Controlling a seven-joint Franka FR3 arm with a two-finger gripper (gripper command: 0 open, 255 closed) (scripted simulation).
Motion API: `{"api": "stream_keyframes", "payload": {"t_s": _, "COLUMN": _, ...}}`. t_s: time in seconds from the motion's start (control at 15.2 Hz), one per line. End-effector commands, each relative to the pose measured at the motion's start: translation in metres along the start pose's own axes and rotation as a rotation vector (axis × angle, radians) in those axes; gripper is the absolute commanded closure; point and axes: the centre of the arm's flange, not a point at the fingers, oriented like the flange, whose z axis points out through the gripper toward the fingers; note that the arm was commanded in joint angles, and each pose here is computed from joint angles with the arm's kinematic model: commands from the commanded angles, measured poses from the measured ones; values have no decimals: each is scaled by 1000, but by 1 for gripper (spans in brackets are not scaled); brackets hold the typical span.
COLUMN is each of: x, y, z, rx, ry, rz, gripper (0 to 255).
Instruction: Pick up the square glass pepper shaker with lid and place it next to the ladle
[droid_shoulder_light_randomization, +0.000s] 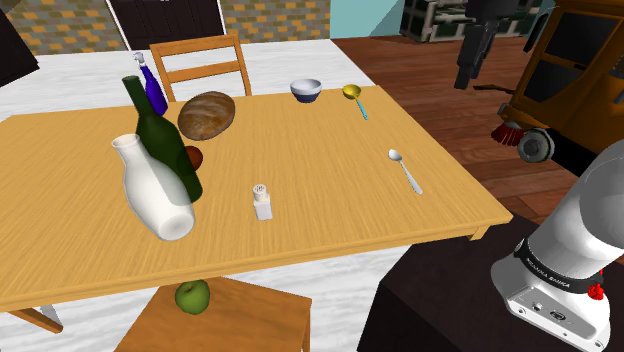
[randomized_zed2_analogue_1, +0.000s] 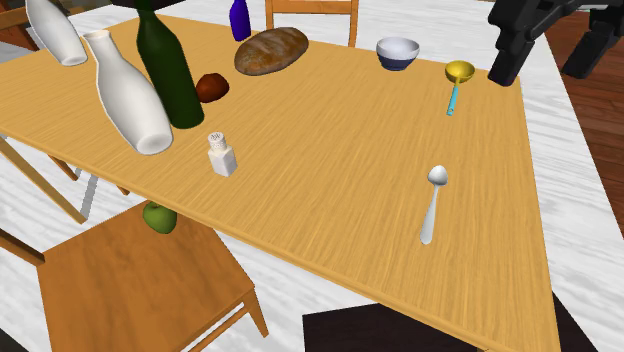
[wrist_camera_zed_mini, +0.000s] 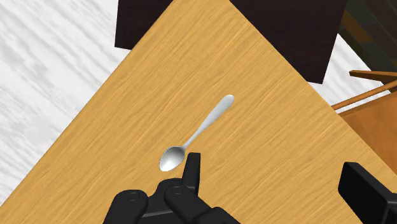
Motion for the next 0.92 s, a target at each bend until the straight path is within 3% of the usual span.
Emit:
{"api": "stream_keyframes", "payload": {"t_s": 0.0, "x": 0, "y": 0, "z": 0, "rx": 0, "ry": 0, "rz": 0, "gripper": 0}}
{"api": "stream_keyframes", "payload": {"t_s": 0.86, "x": 104, "y": -117, "z": 67, "rx": -16, "ry": 28, "rz": -23, "gripper": 0}}
